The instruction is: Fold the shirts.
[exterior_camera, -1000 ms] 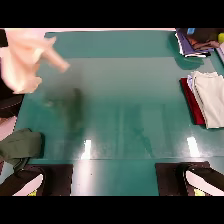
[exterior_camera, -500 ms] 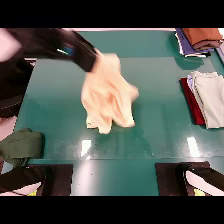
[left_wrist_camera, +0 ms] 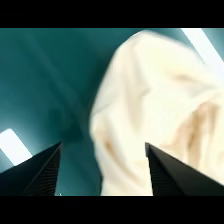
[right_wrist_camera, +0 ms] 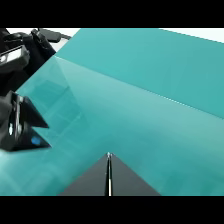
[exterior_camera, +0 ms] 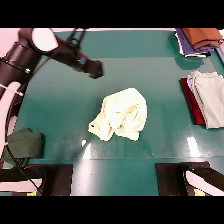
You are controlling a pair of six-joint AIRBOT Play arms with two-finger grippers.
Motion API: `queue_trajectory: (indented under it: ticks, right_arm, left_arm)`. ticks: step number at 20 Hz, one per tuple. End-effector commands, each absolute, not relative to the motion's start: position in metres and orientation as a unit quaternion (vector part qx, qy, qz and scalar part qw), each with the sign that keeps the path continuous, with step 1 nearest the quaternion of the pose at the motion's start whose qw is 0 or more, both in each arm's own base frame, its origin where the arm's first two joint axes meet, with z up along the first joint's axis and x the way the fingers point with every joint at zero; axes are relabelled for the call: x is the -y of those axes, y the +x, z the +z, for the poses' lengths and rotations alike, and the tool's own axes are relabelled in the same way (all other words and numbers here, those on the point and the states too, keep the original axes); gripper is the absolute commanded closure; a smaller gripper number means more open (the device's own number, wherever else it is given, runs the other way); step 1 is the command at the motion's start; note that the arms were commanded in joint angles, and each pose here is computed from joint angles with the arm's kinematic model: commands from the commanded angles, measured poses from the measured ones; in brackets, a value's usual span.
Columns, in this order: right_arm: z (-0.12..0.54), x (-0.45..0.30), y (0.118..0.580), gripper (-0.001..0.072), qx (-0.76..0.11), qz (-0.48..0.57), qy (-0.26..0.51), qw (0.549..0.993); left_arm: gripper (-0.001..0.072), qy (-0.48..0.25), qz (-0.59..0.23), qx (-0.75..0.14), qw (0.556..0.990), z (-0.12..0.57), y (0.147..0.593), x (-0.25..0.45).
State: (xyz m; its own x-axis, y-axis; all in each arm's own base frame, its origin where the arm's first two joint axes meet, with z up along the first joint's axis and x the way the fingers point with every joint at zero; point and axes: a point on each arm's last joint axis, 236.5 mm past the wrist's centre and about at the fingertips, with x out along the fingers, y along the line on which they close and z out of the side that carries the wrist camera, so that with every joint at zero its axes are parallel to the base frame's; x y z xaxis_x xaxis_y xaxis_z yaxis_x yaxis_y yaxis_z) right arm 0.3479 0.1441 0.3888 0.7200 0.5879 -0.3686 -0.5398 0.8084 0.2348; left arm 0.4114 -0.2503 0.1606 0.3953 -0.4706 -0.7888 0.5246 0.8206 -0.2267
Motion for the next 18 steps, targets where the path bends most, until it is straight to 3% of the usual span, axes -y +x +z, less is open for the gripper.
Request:
queue_trajectory:
  ticks: [1, 6, 14, 15, 17, 18]
  right_arm:
    - [0.388, -0.144, 0.347, 0.0692, -0.219, 0.305, 0.055, 0.925]
    - [0.388, -0.144, 0.347, 0.0692, -0.219, 0.305, 0.055, 0.925]
    - [0.388, -0.144, 0.347, 0.0692, -0.219, 0.305, 0.055, 0.925]
    - [0.388, -0.144, 0.347, 0.0692, -0.22, 0.305, 0.054, 0.925]
    - [0.382, -0.141, 0.348, 0.0692, -0.229, 0.302, 0.056, 0.924]
    - [0.37, -0.136, 0.349, 0.0692, -0.248, 0.296, 0.058, 0.92]
  left_arm:
    - [0.0101, -0.042, -0.239, -0.579, 0.779, 0.096, 0.4, 0.182]
    - [0.0101, -0.116, -0.266, -0.652, 0.7, -0.006, 0.345, 0.208]
    - [0.0103, -0.1, -0.279, -0.652, 0.698, -0.064, 0.305, 0.261]
    - [0.0183, -0.098, -0.28, -0.649, 0.7, -0.064, 0.306, 0.263]
    - [0.0659, -0.096, -0.274, -0.648, 0.705, -0.064, 0.31, 0.257]
    - [0.0684, -0.102, -0.264, -0.645, 0.71, -0.062, 0.317, 0.25]
